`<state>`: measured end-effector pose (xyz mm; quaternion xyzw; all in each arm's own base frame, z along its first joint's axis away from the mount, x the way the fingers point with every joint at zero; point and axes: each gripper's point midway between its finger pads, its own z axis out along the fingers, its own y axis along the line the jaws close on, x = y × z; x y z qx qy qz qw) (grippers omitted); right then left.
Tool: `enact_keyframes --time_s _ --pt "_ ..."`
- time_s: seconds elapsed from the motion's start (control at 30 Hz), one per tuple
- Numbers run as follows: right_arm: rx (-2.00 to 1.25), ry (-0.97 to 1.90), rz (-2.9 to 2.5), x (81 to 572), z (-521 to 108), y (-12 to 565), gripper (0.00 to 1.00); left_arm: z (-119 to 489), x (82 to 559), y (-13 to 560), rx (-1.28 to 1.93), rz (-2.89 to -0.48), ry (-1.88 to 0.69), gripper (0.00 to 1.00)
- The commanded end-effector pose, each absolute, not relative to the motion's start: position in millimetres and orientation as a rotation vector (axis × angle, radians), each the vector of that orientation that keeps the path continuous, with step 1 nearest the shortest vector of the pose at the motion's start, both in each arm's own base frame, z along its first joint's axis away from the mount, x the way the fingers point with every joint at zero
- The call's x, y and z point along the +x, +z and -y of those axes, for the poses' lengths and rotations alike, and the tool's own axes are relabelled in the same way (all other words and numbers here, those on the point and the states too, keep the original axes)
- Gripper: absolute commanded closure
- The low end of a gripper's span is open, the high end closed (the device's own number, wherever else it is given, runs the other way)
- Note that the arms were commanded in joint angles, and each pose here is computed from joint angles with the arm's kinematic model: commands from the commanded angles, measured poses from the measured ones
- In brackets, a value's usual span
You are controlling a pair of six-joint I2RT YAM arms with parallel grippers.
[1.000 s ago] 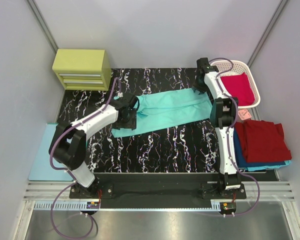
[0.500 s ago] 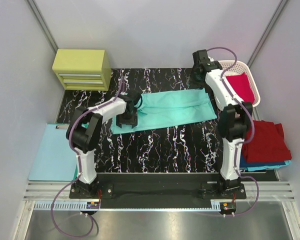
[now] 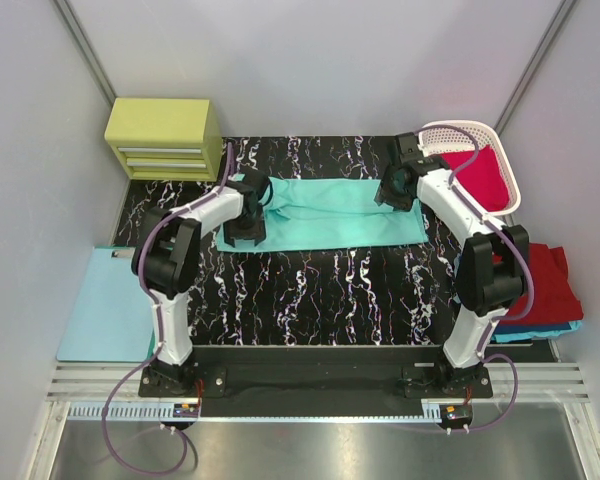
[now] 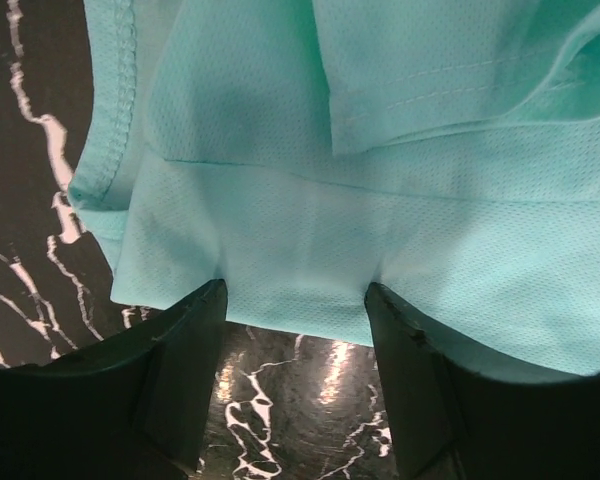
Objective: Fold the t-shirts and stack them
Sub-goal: Fold the other side of the tshirt into a rectangle, then rotate the tshirt 90 degrees
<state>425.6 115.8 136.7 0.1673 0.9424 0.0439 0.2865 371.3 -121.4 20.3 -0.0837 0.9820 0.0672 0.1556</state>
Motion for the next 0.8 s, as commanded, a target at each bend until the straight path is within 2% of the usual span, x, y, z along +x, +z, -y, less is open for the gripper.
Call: enact_keyframes --time_s 0.0,0.2,0.5,0.63,0.77 --pt "0.454 0.111 -2.429 432.1 -109.1 154.6 0.49 86.5 363.8 32.9 -0.303 -2.764 0.322 0.36" --pt "0.450 0.105 -2.416 432.6 -107.3 156.2 0.47 66.1 368.2 54.1 -0.412 -2.704 0.285 0.35" --pt "0.399 0.077 -2.533 455.5 -119.1 111.7 0.46 118.4 405.4 114.0 -0.332 -2.526 -0.021 0.32" --pt "0.401 0.041 -2.651 452.6 -121.6 64.4 0.40 132.6 416.5 99.2 -0.295 -2.578 -0.069 0.31" --pt "0.422 0.006 -2.694 453.7 -117.6 41.1 0.37 140.9 421.5 83.7 -0.284 -2.608 -0.103 0.29"
